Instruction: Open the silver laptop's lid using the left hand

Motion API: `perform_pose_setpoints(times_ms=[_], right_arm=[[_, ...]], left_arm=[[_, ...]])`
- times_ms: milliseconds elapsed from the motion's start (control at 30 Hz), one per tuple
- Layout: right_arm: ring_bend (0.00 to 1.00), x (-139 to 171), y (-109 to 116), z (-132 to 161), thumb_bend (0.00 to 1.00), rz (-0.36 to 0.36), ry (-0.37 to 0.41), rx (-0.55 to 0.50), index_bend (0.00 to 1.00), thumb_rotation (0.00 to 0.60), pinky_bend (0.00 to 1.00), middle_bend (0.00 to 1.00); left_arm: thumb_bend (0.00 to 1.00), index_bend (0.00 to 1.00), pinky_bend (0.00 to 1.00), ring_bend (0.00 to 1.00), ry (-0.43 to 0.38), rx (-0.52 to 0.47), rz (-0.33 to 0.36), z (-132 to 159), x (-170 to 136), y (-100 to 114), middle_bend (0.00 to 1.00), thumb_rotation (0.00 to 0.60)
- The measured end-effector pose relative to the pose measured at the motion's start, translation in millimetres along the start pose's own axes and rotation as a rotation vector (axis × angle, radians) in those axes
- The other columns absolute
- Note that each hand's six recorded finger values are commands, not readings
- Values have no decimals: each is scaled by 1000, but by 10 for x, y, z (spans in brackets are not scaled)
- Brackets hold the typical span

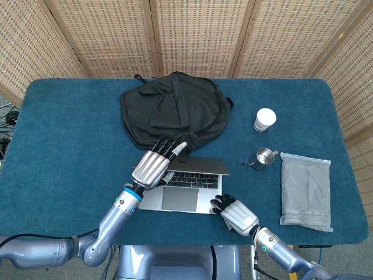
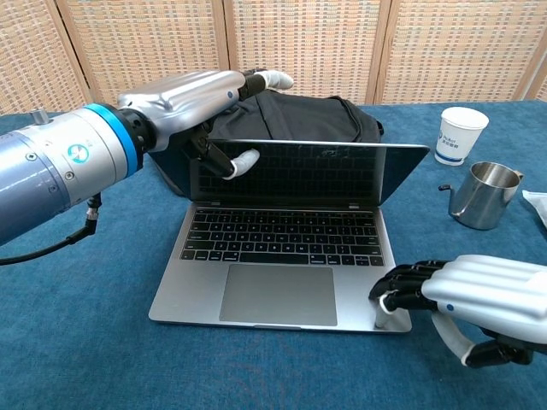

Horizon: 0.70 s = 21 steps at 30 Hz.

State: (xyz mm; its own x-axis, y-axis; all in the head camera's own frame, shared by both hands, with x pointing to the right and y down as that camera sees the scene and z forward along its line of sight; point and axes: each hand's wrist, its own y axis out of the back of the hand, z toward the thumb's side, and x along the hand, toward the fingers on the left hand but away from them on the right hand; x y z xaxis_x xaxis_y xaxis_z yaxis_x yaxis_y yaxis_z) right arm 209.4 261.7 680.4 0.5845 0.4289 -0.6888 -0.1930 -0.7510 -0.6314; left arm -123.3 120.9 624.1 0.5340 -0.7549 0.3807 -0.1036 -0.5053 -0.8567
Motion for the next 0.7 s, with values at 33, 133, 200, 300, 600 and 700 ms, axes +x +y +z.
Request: perform_pose_setpoints(times_ms=[33, 133, 200, 300, 600, 700], right_arm=[[0, 0, -7, 4, 1000, 2, 0, 1, 231, 600, 96, 106], [0, 3, -29, 13, 1000, 11, 1, 9, 231, 600, 96, 106], [0, 3, -43, 18, 1000, 19, 1, 11, 231, 600, 96, 106], [0, 4, -45, 31, 1000, 25, 3, 8, 231, 600, 97, 106], [12, 13, -29, 30, 1000, 42, 3, 9, 231, 600, 122, 155], [31, 9, -17, 28, 1000, 40, 2, 15, 231, 600, 123, 178]], left_arm=[[487, 0, 0, 0, 1, -2, 0, -2, 2, 2, 0, 600], [487, 0, 0, 0, 4, -10, 0, -5, 11, 4, 0, 600], [486, 0, 0, 0, 5, -9, 0, -7, 17, 3, 0, 600], [486, 0, 0, 0, 8, -7, 3, -15, 29, 8, 0, 600], [486, 0, 0, 0, 48, -2, 15, -137, 136, 82, 0, 600], [486, 0, 0, 0, 69, -8, 24, -199, 188, 135, 0, 600]])
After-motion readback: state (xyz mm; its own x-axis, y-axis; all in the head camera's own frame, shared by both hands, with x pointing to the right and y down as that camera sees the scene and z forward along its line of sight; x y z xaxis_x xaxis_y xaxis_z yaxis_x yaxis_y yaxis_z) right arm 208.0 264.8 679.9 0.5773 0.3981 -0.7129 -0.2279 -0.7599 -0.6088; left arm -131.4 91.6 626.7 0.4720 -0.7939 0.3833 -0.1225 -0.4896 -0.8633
